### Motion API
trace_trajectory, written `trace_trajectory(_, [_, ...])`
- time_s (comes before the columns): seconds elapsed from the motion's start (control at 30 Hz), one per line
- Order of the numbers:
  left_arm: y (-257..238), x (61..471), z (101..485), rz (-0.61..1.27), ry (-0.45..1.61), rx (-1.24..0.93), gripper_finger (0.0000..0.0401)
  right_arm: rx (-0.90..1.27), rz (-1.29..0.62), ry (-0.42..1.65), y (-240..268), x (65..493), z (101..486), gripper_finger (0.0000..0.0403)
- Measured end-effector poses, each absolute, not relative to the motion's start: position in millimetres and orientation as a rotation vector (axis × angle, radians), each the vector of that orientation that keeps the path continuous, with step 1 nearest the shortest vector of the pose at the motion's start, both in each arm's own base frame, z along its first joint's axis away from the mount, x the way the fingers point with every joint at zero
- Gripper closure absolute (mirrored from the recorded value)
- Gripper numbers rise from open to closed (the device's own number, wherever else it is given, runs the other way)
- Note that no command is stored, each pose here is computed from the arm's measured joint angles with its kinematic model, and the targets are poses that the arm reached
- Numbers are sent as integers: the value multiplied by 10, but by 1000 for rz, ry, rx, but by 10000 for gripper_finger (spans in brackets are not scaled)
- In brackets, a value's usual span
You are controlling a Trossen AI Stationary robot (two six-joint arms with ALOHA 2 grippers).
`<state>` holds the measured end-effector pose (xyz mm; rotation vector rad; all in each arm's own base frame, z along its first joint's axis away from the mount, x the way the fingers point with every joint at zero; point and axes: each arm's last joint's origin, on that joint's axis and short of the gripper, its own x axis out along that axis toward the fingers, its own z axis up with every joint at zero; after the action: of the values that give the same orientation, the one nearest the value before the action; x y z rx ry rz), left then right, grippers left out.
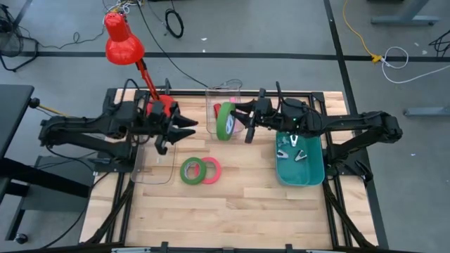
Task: Pick and place Stapler, Stapler remover, tape
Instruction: Put the bottom green tape into the left transparent bin
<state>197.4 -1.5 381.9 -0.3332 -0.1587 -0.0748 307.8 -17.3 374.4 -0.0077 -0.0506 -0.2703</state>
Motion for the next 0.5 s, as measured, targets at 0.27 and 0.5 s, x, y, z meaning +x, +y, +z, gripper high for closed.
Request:
trace_trajectory(0.27, [-24, 2222, 3747, -95, -93, -378, 133, -7, -254, -44, -168, 3080, 3737, 312])
trace_trajectory(0.5, [-24, 2413, 3687, -100, -119, -369, 97, -7, -252, -29, -168, 3082, 3721, 312])
